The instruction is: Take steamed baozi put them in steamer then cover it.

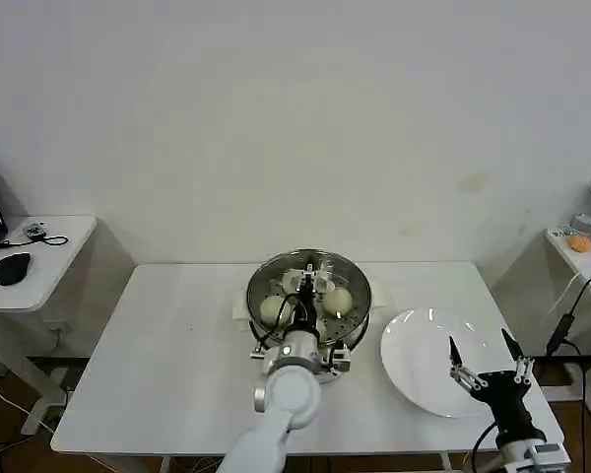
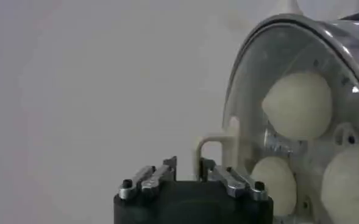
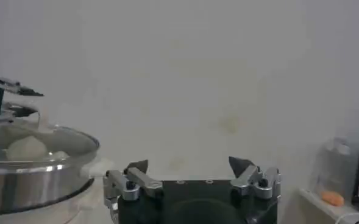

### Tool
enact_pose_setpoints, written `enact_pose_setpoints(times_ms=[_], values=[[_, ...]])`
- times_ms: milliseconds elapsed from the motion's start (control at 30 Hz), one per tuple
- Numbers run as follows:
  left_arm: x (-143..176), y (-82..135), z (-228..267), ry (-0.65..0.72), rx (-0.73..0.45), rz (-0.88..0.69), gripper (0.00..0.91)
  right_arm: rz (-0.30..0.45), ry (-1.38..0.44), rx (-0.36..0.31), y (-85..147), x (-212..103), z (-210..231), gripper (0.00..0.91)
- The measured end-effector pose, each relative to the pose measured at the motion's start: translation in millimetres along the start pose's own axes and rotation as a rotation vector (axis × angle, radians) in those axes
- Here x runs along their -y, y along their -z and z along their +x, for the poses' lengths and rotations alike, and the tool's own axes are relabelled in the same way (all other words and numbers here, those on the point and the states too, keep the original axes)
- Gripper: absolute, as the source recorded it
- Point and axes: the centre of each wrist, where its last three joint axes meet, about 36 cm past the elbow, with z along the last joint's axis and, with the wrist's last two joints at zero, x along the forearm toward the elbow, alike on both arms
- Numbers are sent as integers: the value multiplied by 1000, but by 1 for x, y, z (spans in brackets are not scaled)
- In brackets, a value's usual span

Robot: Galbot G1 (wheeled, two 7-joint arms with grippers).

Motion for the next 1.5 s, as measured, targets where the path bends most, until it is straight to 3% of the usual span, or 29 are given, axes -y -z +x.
enact_pose_setpoints(times_ms=[267,667,967,1200,1500], values=[[-6,-5,16,10,17,25,907,0,3,-4,0,-1,1,907],[-22,-47,55,28,48,132,907,-9,14,-18,-3,-1,3,907],[-23,-91,71,124,41,559,907,-18,40,-18,-3,0,6,907],[-9,-148,87,147,-63,931,907,-36,60,-22,-3,-2,6,907],[5,-199,130,157,-148,1181,907,-62,73,-66,-9,-4,10,907]])
